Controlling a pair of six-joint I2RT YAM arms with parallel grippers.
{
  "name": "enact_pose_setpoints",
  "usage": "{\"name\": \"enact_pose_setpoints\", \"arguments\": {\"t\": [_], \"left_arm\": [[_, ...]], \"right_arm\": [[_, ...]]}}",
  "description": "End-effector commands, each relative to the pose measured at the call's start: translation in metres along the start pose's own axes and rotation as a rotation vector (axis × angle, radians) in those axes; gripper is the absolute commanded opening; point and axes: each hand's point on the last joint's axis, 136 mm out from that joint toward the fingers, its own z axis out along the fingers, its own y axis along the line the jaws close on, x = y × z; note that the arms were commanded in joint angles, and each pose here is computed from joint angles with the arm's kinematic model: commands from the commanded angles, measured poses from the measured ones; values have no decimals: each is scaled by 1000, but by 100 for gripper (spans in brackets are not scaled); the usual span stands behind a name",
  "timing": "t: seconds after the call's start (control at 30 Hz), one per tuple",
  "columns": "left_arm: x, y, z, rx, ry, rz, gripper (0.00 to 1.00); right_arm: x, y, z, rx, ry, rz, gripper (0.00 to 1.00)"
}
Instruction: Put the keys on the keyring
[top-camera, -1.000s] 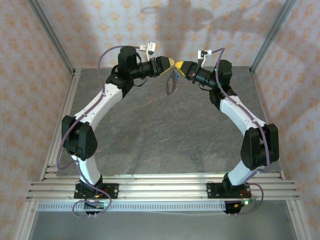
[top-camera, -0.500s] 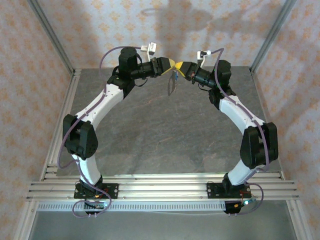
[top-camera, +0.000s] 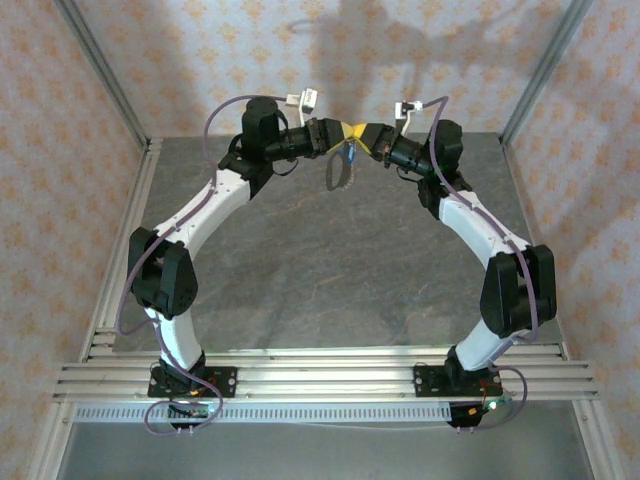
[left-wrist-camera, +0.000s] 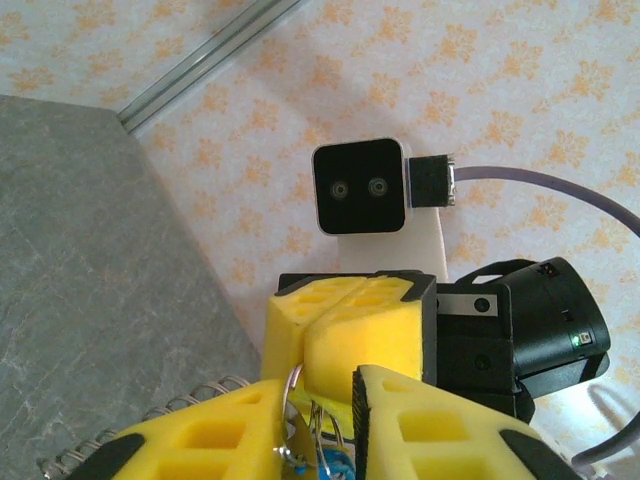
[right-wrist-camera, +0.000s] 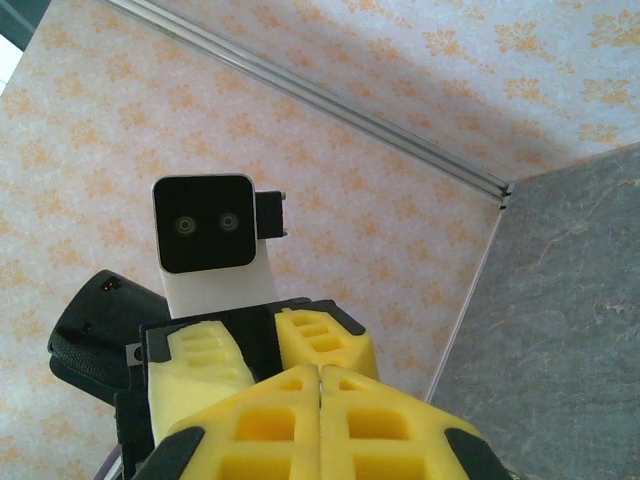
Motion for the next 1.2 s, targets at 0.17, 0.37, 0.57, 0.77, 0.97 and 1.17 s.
{"name": "enact_pose_setpoints", "arguments": {"t": [0.17,0.37,0.57,0.77,0.97,1.17], "left_arm": [[6,-10,2,46,14,33,11],[6,-10,3,46,6,31,4],[4,-9,4,39,-13,33,0],[0,-7,1,18,-60,13,0],[-3,-7,-1,22,-102,-7,0],[0,-11,1,41,-113,-16,0]], "right_arm": [[-11,16,-3,-34,-27,-66,0],[-9,16,-4,-35,-20,-68,0],[-10,17,-6,-26,-22,-66,0],[-30,12,-29,14,-125,-38,26],[-32,0,-60,72,-229,-17,29],[-14,-18,-77,156,-261,-27,32]]}}
